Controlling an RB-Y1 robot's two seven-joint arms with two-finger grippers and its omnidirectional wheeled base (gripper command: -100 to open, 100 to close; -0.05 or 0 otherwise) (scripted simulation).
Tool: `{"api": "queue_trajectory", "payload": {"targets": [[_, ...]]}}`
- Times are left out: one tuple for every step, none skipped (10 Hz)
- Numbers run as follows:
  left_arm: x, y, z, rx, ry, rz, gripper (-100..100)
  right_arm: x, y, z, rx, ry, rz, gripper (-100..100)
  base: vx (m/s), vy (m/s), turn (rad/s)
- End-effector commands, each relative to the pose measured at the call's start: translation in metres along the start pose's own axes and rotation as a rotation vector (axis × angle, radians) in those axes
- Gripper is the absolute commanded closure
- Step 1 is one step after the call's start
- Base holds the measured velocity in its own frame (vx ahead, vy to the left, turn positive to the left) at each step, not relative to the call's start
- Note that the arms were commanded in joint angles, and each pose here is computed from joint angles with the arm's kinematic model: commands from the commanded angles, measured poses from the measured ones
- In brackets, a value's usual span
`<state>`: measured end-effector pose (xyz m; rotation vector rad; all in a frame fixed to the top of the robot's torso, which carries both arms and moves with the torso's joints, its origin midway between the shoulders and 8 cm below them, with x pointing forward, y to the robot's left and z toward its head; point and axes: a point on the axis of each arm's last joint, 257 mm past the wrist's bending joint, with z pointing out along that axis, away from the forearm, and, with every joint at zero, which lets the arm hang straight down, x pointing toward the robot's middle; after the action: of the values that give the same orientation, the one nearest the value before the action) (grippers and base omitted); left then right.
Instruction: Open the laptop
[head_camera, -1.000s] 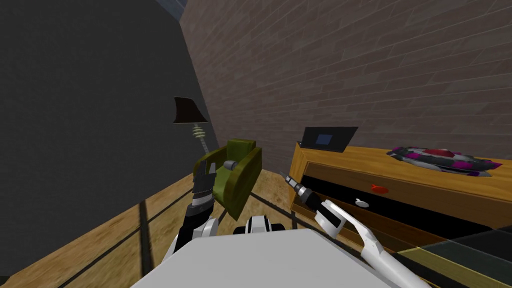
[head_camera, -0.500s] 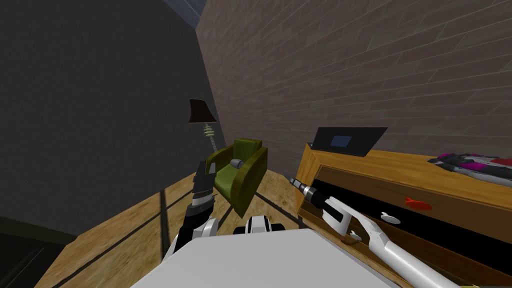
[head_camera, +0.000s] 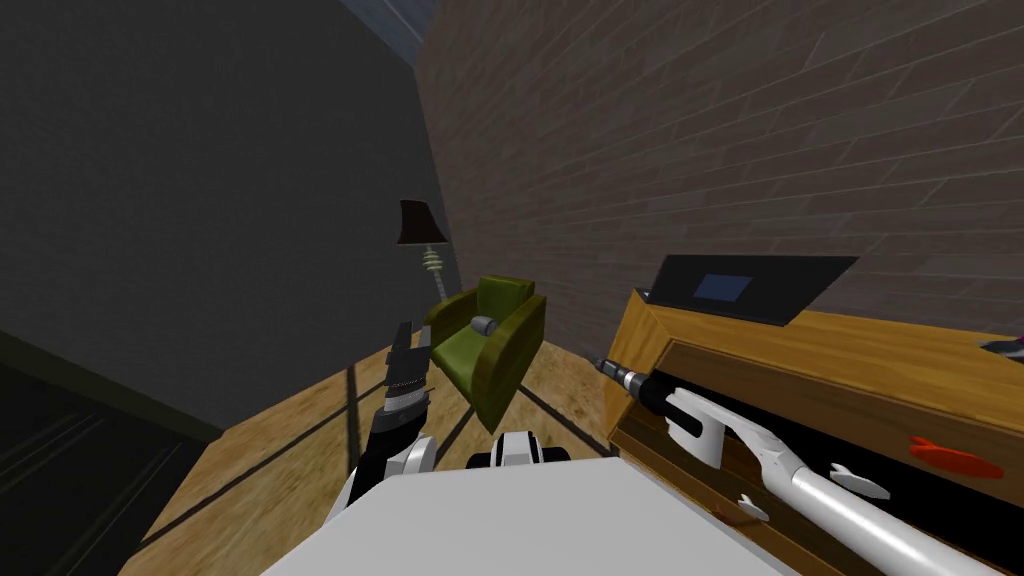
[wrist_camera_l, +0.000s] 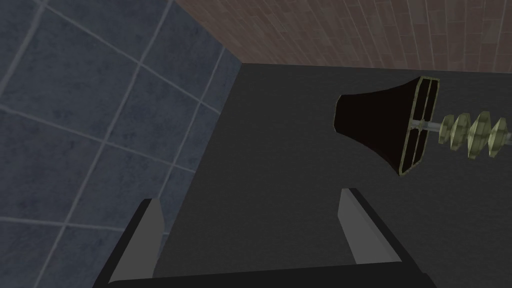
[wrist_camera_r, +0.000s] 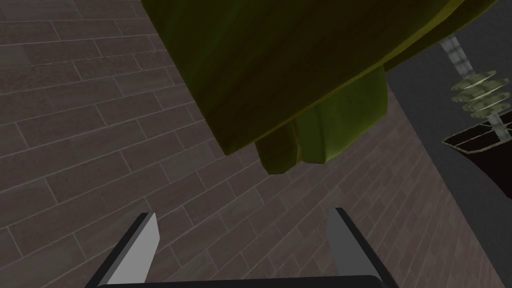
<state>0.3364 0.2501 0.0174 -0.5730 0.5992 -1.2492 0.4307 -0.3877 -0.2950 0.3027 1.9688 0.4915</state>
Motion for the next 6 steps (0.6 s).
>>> {"api": "queue_trajectory", "payload": {"targets": [[0.0,0.0,0.0,0.0,0.0,0.0,0,-0.015,-0.04,-0.007,0.09,0.017,-0.085,-100,0.029,0.027,0.094],[0.0,0.0,0.0,0.0,0.0,0.0,0,-0.019,-0.042,-0.008,0.094,0.019,-0.097,-100,0.015,0.006,-0.005],[0.0,0.0,0.0,0.0,0.0,0.0,0,-0.029,-0.073,-0.015,0.166,0.026,-0.148,-100,0.028,0.016,0.153],[0.0,0.0,0.0,0.0,0.0,0.0,0,-0.037,-0.076,-0.018,0.173,0.029,-0.172,-100,0.029,0.014,0.102],[0.0,0.0,0.0,0.0,0.0,0.0,0,-0.052,-0.1,-0.026,0.234,0.033,-0.23,-100,0.033,0.02,0.132],[0.0,0.0,0.0,0.0,0.0,0.0,0,-0.058,-0.109,-0.03,0.252,0.035,-0.246,-100,0.031,0.012,0.081]]}}
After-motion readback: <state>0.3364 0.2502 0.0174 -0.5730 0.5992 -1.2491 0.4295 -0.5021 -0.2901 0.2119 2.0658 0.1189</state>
